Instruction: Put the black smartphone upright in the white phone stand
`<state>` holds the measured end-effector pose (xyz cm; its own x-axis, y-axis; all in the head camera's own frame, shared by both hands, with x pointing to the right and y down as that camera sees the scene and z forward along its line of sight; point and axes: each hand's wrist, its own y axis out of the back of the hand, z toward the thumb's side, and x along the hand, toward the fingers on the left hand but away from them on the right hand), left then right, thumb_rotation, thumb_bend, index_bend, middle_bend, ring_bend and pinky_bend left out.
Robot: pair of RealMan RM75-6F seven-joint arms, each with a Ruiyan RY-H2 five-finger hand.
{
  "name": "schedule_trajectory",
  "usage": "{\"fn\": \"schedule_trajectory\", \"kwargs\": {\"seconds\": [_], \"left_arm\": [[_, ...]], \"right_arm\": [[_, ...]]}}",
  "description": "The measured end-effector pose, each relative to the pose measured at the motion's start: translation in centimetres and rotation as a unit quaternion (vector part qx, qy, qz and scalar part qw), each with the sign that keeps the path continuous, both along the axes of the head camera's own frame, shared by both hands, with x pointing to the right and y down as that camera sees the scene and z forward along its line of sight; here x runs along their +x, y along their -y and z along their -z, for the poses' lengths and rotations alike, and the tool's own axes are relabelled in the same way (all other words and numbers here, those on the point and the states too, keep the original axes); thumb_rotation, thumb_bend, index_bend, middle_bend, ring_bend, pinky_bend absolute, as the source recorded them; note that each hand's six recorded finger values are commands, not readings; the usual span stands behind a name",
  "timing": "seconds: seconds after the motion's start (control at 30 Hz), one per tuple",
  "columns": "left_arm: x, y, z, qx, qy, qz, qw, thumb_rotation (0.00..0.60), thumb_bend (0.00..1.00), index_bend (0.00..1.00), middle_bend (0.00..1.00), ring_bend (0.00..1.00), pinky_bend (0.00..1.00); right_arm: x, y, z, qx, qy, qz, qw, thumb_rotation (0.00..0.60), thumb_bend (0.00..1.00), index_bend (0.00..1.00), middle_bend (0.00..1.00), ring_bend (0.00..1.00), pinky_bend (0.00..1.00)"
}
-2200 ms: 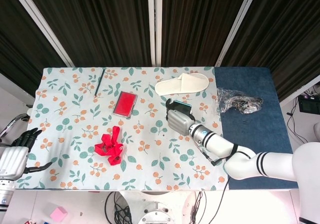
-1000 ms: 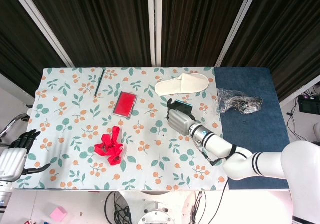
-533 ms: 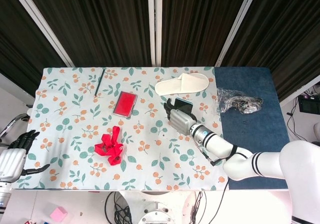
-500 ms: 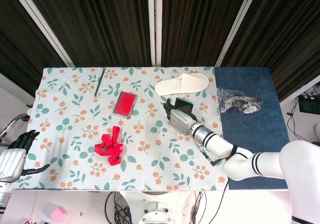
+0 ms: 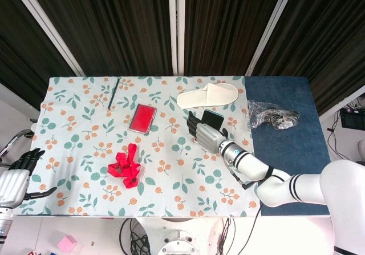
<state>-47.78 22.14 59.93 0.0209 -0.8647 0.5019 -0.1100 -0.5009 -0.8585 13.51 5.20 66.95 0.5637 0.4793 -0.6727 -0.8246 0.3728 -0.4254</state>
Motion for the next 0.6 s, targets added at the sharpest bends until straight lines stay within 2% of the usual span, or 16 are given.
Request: {"fn": "schedule_trajectory", "kwargs": {"seconds": [0.23, 0.33, 0.4, 0.47, 0.53, 0.6], "left_arm": [[0.0, 0.0, 0.2, 0.003, 0.001, 0.001, 1.0, 0.424, 0.02, 0.1, 0.07, 0.07, 0.22], [-0.1, 0.0, 0.2, 0.003, 0.003, 0.002, 1.0, 0.424, 0.02, 0.1, 0.07, 0.07, 0.22], [0.0, 0.1, 0.2, 0.003, 0.003, 0.001, 1.0, 0.423, 0.02, 0.1, 0.07, 0.07, 0.22], [0.1, 0.1, 0.2, 0.003, 0.003, -0.001, 1.0, 0.425, 0.02, 0.1, 0.07, 0.07, 0.22], [0.3, 0.2, 0.2, 0.003, 0.003, -0.003, 1.0, 0.425, 0.02, 0.1, 0.07, 0.07, 0.22], [0.6, 0.3, 0.1, 0.004, 0.003, -0.007, 1.0, 0.424, 0.02, 0.1, 0.07, 0.07, 0.22]], "right_arm": [[0.5, -0.2, 2.5, 0.002, 0.038, -0.015, 0.9992, 0.6, 0.08, 0.0, 0.0, 0.0, 0.0], [1.3, -0.3, 4.8, 0.01, 0.071, -0.028, 0.9971, 0.6, 0.08, 0.0, 0.0, 0.0, 0.0], [2.4, -0.2, 6.7, 0.021, 0.099, -0.046, 0.9938, 0.6, 0.12, 0.0, 0.0, 0.0, 0.0], [4.1, 0.1, 8.5, 0.03, 0.13, -0.076, 0.9882, 0.6, 0.18, 0.0, 0.0, 0.0, 0.0], [6.0, 0.2, 9.8, 0.034, 0.155, -0.112, 0.9809, 0.6, 0.2, 0.0, 0.0, 0.0, 0.0], [8.5, 0.3, 11.0, 0.031, 0.184, -0.159, 0.9694, 0.6, 0.21, 0.0, 0.0, 0.0, 0.0]]}}
